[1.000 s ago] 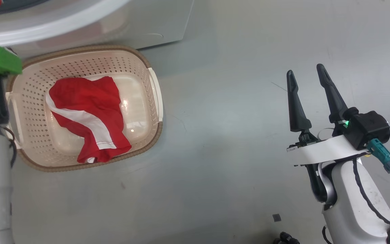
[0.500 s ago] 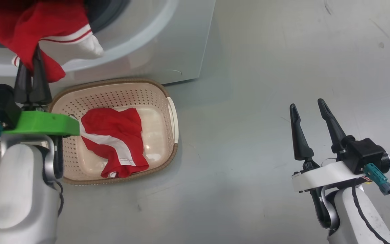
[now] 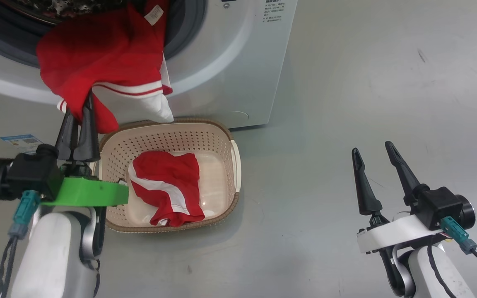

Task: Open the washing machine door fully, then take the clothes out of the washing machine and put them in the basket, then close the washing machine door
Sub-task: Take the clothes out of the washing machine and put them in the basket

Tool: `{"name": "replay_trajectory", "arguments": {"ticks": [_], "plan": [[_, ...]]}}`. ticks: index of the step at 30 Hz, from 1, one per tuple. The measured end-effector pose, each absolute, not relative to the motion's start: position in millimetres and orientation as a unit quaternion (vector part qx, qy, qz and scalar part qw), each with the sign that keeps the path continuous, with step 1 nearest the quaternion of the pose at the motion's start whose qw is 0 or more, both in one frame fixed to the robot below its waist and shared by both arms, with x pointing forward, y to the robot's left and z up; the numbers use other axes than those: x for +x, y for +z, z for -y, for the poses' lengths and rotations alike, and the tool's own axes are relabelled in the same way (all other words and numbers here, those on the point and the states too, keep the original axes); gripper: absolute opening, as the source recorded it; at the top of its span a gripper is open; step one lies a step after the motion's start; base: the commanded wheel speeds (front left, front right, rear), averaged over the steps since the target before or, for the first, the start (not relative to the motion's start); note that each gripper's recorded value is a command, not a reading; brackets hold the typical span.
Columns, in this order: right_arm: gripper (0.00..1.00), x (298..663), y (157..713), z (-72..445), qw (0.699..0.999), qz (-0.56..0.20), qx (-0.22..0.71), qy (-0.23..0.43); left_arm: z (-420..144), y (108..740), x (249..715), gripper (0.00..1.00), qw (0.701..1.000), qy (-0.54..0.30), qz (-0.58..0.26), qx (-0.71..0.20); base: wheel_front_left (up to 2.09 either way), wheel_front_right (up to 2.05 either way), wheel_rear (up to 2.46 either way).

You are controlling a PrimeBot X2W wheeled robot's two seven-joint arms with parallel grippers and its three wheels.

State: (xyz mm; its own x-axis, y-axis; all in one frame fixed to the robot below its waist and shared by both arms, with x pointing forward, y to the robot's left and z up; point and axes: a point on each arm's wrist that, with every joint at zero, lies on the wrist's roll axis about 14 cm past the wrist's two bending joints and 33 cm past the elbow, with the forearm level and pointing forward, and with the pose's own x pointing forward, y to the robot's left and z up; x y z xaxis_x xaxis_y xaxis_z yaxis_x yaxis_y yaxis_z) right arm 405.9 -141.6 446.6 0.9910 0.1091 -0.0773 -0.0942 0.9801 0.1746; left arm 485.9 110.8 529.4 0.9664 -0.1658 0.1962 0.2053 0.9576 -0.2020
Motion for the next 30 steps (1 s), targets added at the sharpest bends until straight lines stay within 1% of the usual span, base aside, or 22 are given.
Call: {"name": "replay_trajectory", "arguments": {"ticks": [6, 7, 8, 13, 22, 25, 30], "plan": [[1.00, 408, 451, 137, 0.994, -0.036, 0.088, 0.059, -105, 497, 467, 0.00, 0.988, -0.098, 0.034, -0.117, 0.00, 0.00, 0.00], [1.00, 408, 451, 137, 0.994, -0.036, 0.088, 0.059, -105, 497, 467, 0.00, 0.988, -0.098, 0.034, -0.117, 0.00, 0.00, 0.00], [1.00, 408, 449, 136, 0.993, -0.039, 0.089, 0.060, -102, 484, 463, 0.00, 0.987, -0.101, 0.013, -0.122, 0.00, 0.00, 0.00], [1.00, 407, 445, 134, 0.993, -0.044, 0.091, 0.064, -95, 459, 457, 0.00, 0.985, -0.105, -0.029, -0.133, 0.00, 0.00, 0.00], [1.00, 408, 437, 144, 0.993, -0.053, 0.089, 0.048, -75, 406, 447, 0.00, 0.975, -0.121, -0.115, -0.148, 0.00, 0.00, 0.00], [1.00, 409, 434, 148, 0.994, -0.058, 0.088, 0.042, -69, 392, 449, 0.00, 0.971, -0.124, -0.135, -0.153, 0.00, 0.00, 0.00], [1.00, 413, 424, 150, 0.993, -0.068, 0.088, 0.039, -65, 376, 466, 0.00, 0.968, -0.123, -0.152, -0.155, 0.00, 0.00, 0.00]]}}
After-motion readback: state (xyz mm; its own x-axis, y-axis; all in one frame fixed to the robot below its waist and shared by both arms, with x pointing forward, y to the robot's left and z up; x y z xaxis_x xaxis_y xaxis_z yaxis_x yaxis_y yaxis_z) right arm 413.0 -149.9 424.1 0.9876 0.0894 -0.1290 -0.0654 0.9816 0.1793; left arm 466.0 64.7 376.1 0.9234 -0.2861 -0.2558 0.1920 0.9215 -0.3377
